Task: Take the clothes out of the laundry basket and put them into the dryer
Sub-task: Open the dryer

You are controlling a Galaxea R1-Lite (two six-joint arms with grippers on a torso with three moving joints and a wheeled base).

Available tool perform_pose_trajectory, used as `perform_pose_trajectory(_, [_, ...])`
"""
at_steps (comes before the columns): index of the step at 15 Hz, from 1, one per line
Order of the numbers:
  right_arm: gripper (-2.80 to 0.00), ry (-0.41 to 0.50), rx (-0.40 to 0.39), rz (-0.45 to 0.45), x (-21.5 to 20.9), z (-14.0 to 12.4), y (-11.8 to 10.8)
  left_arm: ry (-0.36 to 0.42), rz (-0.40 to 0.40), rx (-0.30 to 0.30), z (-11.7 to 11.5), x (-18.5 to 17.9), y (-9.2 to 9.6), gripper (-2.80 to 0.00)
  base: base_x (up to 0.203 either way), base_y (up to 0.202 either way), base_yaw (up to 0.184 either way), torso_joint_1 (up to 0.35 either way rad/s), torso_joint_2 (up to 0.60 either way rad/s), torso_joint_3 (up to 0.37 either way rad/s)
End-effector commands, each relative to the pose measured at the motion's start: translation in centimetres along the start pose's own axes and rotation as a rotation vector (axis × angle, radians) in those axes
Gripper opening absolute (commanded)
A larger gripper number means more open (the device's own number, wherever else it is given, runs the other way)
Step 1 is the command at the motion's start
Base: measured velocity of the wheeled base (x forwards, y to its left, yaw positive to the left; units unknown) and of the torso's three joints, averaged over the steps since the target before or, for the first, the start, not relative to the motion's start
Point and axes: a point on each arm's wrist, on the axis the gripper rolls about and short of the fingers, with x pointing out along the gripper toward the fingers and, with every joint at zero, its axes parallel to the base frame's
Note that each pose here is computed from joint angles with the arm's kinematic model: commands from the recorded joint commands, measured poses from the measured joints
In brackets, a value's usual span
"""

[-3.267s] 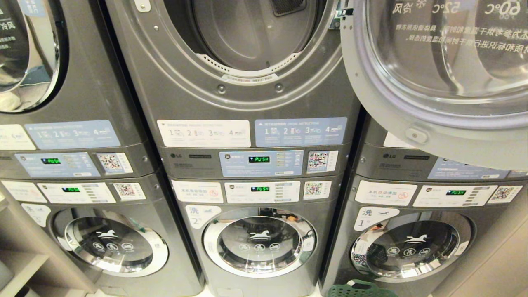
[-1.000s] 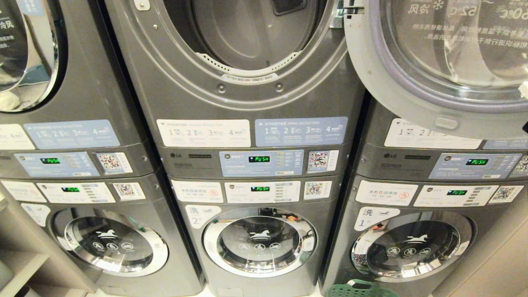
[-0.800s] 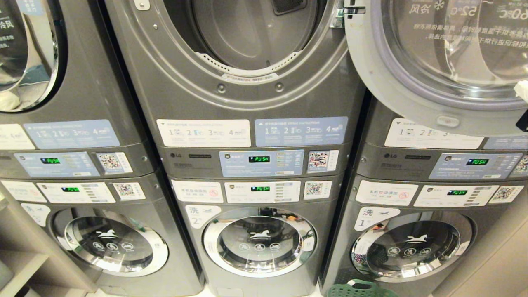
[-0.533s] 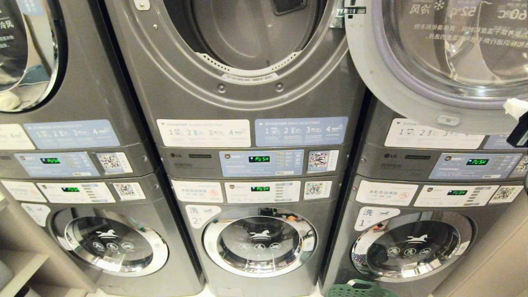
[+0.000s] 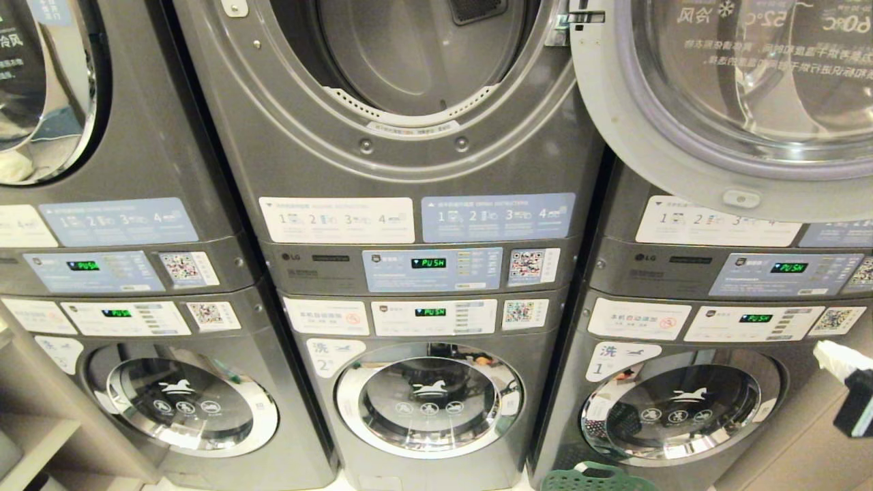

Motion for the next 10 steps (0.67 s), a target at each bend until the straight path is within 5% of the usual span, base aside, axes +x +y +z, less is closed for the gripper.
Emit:
perform_pose_trajectory(1, [-2.8,-0.042,-0.009,0.003,-3.7,-1.9,0.2,0.002,0.0,0.0,0.0,0.0,0.0,-2.8,0.0,0.0,0.0,0.0,0.0,0.0])
perform_pose_trajectory(6, [-2.8,-0.072,-0.052,0.018,-10.6,-5.9,0.7,-0.001,0.0,-0.003,0.0,0.0,0.0,-2.8,0.0,0.0,0.0,0.0,0.0,0.0])
perform_pose_trajectory(10, [-2.8,0.158,-0.103,0.106,-11.1,-8.9,0.8,-0.002,0.0,-0.005,0.0,0.0,0.0,-2.8,0.0,0.0,0.0,0.0,0.0,0.0])
